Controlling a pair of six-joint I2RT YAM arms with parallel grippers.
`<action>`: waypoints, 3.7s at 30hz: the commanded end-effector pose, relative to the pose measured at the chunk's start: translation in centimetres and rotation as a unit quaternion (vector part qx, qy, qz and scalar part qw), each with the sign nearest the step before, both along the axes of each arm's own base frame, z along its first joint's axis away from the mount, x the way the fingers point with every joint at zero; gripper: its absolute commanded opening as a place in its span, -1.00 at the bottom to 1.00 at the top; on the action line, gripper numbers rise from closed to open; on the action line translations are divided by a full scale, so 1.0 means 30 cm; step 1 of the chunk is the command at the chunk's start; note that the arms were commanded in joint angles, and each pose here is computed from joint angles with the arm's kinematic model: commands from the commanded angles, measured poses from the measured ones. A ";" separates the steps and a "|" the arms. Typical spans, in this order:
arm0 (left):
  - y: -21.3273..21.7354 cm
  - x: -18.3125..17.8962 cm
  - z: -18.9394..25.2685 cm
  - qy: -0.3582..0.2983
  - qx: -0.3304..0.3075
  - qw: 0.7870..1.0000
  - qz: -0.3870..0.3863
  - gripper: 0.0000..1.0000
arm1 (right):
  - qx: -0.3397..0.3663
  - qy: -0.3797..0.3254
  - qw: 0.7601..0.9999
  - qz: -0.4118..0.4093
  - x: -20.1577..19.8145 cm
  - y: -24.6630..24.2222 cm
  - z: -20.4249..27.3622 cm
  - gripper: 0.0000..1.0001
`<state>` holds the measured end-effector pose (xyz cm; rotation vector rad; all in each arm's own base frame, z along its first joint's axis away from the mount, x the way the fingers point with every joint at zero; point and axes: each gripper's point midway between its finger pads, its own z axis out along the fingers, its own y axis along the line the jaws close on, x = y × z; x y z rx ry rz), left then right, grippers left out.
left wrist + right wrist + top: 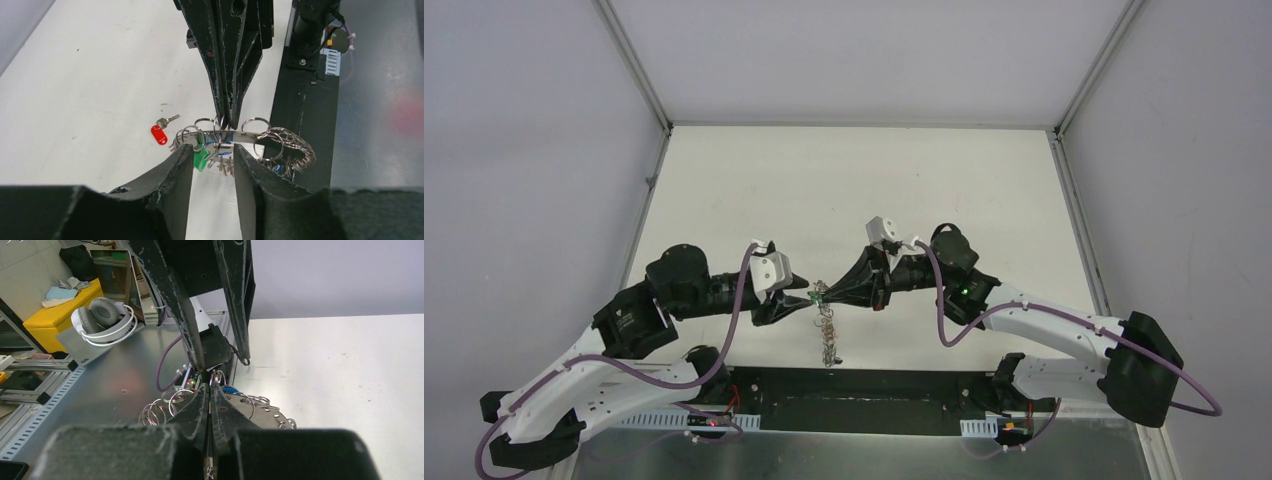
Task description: Put the keys on the keyring
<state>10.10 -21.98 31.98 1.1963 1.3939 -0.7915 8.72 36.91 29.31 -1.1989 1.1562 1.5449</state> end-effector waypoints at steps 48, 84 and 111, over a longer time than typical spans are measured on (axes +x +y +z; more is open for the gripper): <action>-0.049 -0.018 -0.036 0.030 0.028 0.999 -0.034 -1.00 | 0.054 -0.044 0.998 -0.002 -0.009 -0.026 0.112 -1.00; -0.053 -0.020 0.000 0.034 -0.042 0.998 -0.019 -0.25 | 0.053 -0.042 0.998 -0.002 -0.011 -0.028 0.110 -1.00; -0.071 -0.014 -0.006 0.030 -0.038 0.998 -0.026 -1.00 | 0.052 -0.037 0.998 -0.014 -0.003 -0.032 0.105 -1.00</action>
